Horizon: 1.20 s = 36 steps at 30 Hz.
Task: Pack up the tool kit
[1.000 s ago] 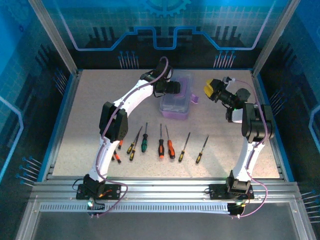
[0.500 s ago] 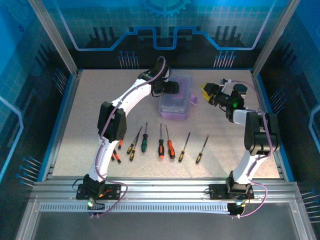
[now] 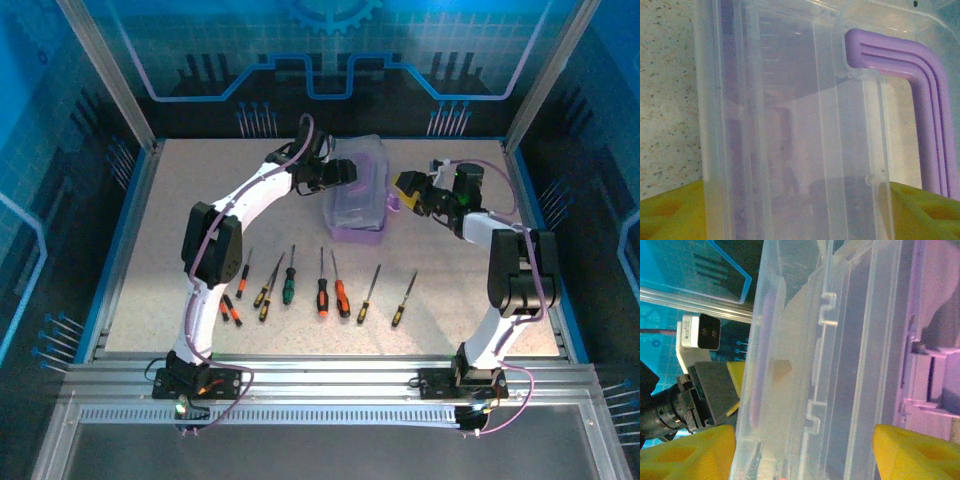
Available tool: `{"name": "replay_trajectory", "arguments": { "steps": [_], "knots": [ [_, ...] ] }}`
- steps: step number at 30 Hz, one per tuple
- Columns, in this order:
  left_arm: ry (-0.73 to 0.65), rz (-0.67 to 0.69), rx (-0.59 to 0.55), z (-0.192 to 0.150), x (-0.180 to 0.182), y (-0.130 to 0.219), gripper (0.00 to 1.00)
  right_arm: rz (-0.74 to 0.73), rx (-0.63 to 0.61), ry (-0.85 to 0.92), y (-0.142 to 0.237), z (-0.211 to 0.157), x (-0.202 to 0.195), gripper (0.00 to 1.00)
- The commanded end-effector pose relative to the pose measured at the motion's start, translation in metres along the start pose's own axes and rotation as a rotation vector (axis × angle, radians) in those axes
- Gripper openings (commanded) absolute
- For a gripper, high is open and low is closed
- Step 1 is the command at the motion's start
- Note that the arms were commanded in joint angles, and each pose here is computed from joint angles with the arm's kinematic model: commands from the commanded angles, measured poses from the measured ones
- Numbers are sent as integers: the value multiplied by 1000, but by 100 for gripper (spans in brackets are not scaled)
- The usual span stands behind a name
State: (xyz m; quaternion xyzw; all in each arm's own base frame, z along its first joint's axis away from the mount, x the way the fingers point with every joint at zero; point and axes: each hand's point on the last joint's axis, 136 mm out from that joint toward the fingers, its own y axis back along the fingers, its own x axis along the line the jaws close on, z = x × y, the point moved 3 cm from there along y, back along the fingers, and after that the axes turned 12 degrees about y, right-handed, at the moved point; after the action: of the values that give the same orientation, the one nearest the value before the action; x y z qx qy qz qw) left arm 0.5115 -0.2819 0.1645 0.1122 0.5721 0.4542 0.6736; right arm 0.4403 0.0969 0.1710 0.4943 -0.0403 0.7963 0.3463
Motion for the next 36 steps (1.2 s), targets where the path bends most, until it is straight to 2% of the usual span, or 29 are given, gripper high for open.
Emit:
{"name": "replay_trajectory", "arguments": {
  "steps": [1, 8, 14, 19, 22, 26, 34, 36],
  "knots": [
    [70, -161, -7, 8, -25, 12, 32, 23, 21, 72, -5, 5, 23, 74],
    [91, -253, -4, 6, -32, 10, 32, 52, 66, 100, -22, 3, 40, 73],
    [86, -291, -3, 6, -34, 11, 33, 145, 60, 76, -33, 6, 52, 67],
    [82, -320, 9, 3, -35, 12, 36, 186, 50, 58, -35, 6, 58, 59],
    [79, -337, 17, 1, -34, 13, 44, 197, 42, 49, -35, 6, 60, 51],
    [80, -341, 8, 2, -29, 19, 64, 215, 29, 31, -37, 8, 62, 38],
    [46, -339, 16, 3, -26, 27, 83, 248, 11, -16, -48, 13, 60, 18],
    [41, -332, 16, 3, -23, 27, 96, 257, 8, -21, -50, 16, 62, 15]
  ]
}}
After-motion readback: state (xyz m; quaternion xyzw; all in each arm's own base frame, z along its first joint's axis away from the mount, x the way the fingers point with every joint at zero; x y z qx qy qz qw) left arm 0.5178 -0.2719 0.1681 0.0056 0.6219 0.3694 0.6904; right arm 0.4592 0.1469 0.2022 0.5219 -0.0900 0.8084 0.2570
